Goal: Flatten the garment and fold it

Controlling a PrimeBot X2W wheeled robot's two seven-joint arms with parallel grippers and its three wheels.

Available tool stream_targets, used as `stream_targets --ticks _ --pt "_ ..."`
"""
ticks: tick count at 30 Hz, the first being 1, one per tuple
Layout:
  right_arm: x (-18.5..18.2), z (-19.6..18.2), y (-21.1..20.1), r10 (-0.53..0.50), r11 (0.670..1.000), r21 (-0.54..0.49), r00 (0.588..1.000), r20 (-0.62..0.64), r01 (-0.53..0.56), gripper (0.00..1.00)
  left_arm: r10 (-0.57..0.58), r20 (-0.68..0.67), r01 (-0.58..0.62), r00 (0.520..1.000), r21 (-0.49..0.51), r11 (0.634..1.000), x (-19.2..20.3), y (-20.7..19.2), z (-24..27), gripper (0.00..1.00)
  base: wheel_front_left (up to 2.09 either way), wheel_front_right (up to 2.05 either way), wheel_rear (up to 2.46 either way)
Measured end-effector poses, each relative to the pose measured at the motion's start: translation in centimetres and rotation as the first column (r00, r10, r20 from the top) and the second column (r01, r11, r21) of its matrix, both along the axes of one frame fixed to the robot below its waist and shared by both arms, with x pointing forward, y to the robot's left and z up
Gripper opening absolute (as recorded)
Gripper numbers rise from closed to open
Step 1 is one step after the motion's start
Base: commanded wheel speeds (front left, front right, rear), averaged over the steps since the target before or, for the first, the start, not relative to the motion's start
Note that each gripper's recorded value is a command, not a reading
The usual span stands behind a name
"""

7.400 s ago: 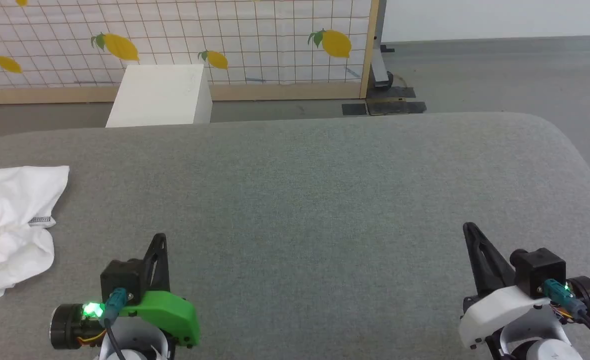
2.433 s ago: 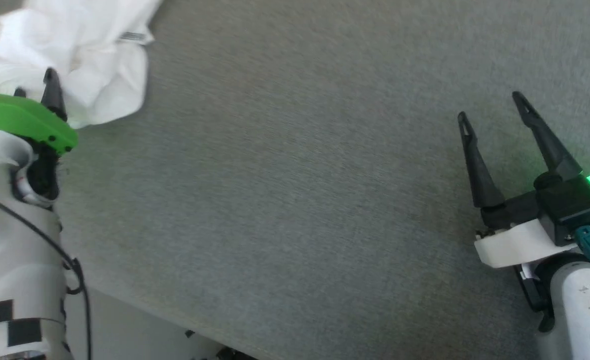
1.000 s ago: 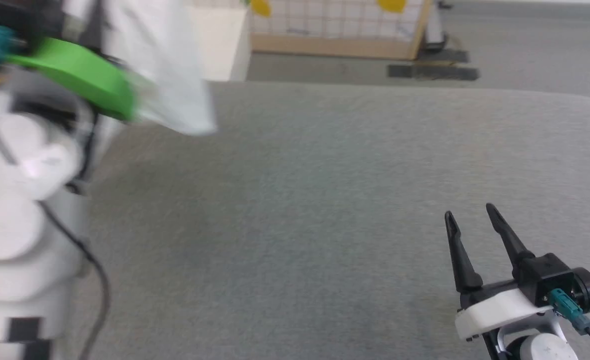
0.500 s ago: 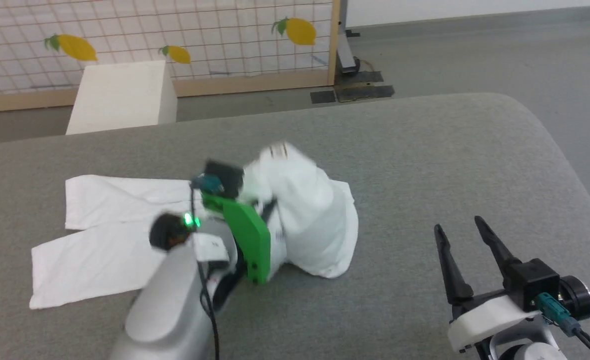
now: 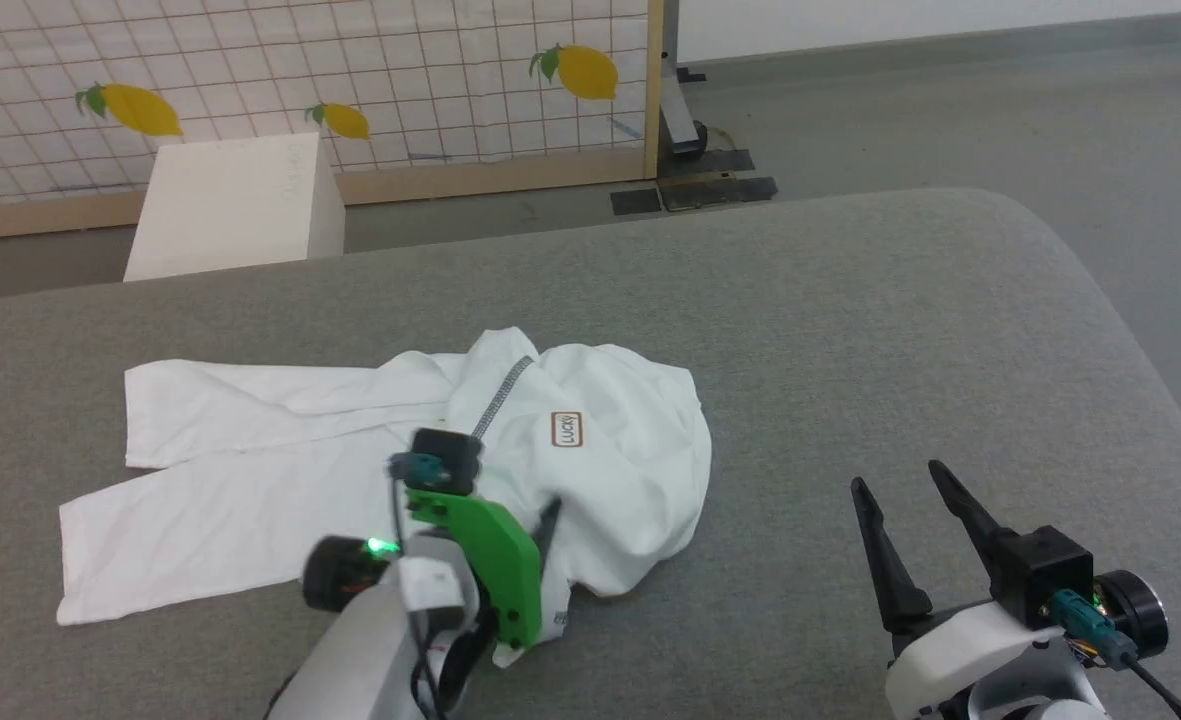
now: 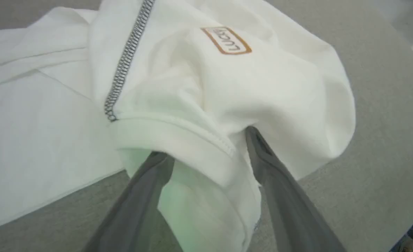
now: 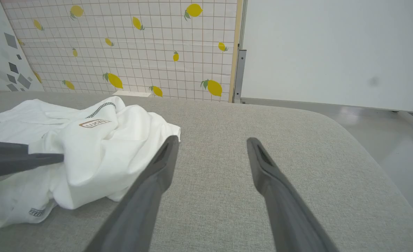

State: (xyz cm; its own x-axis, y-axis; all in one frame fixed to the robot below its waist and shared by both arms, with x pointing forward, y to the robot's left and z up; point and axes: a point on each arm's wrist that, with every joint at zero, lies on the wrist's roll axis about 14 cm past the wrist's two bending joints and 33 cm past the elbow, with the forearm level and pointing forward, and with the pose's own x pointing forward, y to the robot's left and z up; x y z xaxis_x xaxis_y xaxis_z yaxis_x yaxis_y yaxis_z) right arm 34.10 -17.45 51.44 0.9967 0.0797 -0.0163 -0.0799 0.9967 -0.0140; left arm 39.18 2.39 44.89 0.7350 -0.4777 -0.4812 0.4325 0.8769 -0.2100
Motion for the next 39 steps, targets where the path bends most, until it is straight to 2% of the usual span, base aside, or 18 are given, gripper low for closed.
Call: stream_targets --ticks 2,5,7,10,16,20,26,32,39 --pt "0.2 0.1 0.4 0.013 1.0 0.002 1.0 0.002 -0.013 1.0 0.112 0.176 -0.099 0.978 -0.081 0.992 1.7 1.6 3.3 1.0 0.0 0.0 0.0" --pt "0.4 0.3 0.9 0.028 1.0 0.002 1.0 0.008 -0.028 1.0 0.243 0.391 -0.202 0.888 -0.144 0.969 2.7 4.8 7.2 1.0 0.0 0.0 0.0" --pt "0.6 0.5 1.1 0.037 0.999 0.001 0.999 0.014 -0.037 1.0 0.315 0.449 -0.262 0.836 -0.178 0.949 2.4 6.9 7.9 1.0 0.0 0.0 0.0" --pt "0.8 0.8 1.7 0.053 0.999 0.0 0.998 0.024 -0.053 1.0 0.378 0.474 -0.328 0.795 -0.188 0.926 1.2 9.1 7.4 1.0 0.0 0.0 0.0" --pt "1.0 0.9 2.5 0.079 0.997 -0.007 0.997 0.024 -0.079 1.0 0.381 0.424 -0.346 0.822 -0.162 0.924 -0.2 9.6 5.5 1.0 0.0 0.0 0.0" --pt "1.0 0.8 2.8 0.088 0.996 -0.007 0.996 0.02 -0.088 1.0 0.333 0.358 -0.305 0.872 -0.133 0.943 0.1 8.1 4.2 1.0 0.0 0.0 0.0" --pt "1.3 0.0 3.3 0.101 0.995 -0.005 0.995 -0.011 -0.101 1.0 0.212 0.312 -0.199 0.926 -0.073 0.977 4.6 5.2 5.1 1.0 0.0 0.0 0.0" --pt "2.3 -0.7 3.1 0.096 0.995 -0.006 0.995 -0.029 -0.096 1.0 0.159 0.178 -0.161 0.971 -0.005 0.987 8.5 3.6 4.0 1.0 0.0 0.0 0.0" --pt "3.5 -1.7 2.2 0.072 0.997 -0.002 0.996 -0.046 -0.072 1.0 0.099 0.065 -0.102 0.993 0.041 0.994 12.5 1.8 3.0 1.0 0.0 0.0 0.0"
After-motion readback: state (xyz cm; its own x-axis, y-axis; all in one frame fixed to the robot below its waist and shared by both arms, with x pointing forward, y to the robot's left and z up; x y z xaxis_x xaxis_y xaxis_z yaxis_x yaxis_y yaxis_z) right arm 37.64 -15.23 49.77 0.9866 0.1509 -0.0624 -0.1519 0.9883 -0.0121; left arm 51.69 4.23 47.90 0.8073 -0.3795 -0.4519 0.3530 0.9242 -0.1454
